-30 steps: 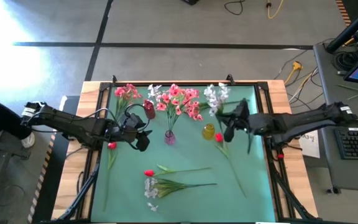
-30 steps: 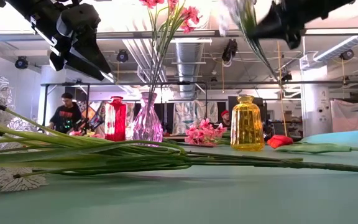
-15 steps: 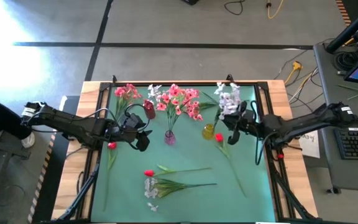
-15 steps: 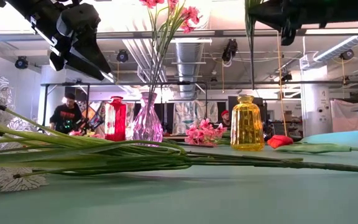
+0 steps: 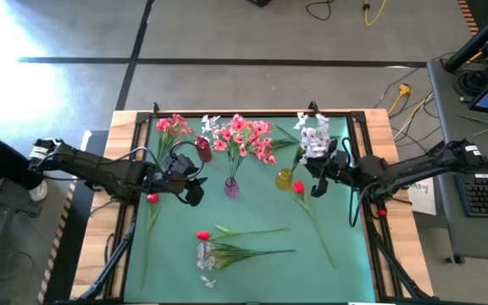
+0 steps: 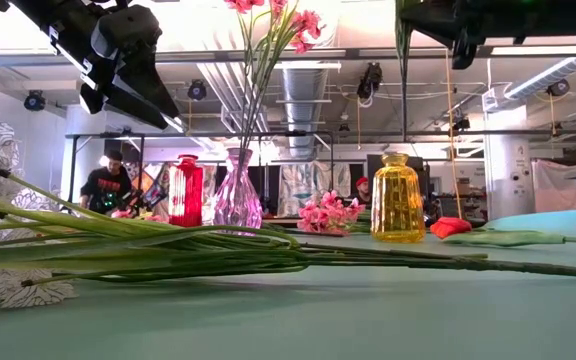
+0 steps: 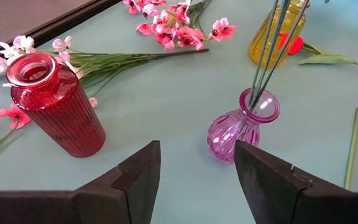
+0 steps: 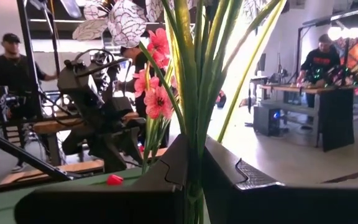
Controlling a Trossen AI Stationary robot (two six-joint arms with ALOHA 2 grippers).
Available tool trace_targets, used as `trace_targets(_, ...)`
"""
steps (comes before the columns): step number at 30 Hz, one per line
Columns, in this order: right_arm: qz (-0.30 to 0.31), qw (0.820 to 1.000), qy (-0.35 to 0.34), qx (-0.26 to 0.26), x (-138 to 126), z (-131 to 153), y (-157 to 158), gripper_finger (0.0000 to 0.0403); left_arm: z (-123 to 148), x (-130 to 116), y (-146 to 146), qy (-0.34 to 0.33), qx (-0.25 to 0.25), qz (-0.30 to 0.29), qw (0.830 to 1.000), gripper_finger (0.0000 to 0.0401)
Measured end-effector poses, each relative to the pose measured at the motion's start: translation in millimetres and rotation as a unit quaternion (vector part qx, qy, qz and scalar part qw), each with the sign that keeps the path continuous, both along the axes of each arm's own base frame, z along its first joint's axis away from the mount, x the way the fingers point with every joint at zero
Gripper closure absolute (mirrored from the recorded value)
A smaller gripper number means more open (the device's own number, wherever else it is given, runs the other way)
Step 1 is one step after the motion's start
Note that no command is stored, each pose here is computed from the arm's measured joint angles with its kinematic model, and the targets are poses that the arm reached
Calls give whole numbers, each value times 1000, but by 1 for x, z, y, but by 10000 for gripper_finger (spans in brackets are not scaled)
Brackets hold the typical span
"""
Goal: Sort flowers into vase by color
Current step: Put the middle right white flower into the yellow vase
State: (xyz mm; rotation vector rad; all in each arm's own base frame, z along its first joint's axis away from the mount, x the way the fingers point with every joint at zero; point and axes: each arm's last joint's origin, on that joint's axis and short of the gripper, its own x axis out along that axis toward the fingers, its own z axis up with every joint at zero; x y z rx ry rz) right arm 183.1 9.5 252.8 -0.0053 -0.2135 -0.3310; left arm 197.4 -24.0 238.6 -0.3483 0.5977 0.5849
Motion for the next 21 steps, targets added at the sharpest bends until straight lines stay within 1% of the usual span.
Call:
trace_targets(12,-17,1000,-2,-8,1,0,-4,380,-2,2,0,5,1,0,1000,209)
trace_targets(15,-29,999,-5,-14,0,2,-5,380,-4,3,-1,8,2,0,1000,209)
trace_targets(21,-31,999,-2,-16,2,0,-5,380,-6,5,-1,13,3,0,1000,209)
